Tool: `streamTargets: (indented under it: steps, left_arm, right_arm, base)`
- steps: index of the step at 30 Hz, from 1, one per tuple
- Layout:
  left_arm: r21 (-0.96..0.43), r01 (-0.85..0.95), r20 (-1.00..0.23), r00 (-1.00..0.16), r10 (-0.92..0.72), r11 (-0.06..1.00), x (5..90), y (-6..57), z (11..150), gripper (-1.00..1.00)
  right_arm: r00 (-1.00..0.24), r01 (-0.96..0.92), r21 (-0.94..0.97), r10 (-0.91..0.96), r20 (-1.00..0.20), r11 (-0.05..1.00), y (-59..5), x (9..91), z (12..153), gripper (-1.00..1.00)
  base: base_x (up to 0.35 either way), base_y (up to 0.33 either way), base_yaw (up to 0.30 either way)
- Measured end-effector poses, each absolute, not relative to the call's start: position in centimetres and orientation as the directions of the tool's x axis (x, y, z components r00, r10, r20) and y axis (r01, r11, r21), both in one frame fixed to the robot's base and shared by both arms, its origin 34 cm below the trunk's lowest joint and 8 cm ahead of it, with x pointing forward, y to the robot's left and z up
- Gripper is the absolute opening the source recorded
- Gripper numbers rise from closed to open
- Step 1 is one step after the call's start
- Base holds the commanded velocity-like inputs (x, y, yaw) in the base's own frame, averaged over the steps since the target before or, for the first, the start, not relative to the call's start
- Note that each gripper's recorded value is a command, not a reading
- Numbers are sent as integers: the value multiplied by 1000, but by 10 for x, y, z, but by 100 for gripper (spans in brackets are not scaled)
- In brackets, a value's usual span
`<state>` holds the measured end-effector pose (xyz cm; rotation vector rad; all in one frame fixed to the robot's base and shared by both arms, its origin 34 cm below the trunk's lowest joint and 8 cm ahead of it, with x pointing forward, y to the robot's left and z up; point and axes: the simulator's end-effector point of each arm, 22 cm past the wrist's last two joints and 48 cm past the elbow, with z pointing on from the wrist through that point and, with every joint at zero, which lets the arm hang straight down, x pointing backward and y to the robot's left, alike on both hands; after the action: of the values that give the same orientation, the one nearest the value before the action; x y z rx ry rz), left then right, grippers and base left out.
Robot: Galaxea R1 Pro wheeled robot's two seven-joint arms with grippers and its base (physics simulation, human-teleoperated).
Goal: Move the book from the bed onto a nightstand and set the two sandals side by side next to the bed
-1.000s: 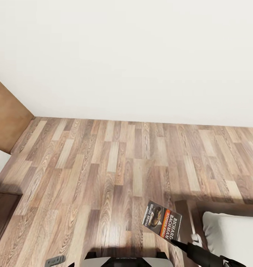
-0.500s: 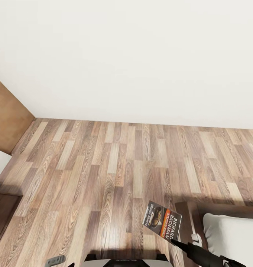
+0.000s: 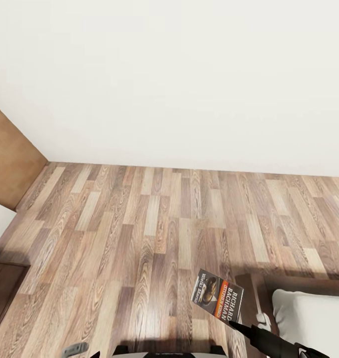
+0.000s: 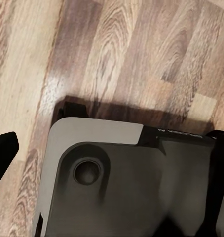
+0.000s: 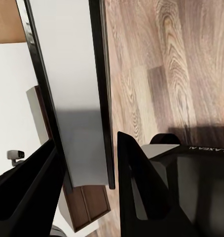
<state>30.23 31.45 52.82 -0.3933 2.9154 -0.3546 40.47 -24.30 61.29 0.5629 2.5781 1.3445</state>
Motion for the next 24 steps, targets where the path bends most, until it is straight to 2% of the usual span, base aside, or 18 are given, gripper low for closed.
streamTargets:
  steps: [24]
  left_arm:
    - [-296,-242,-187,-934,-304,924,304,278,532,100]
  right_arm:
    - [-912,216,828,410,-19,518,-242,417,624,-100]
  base:
    - [0,0,0]
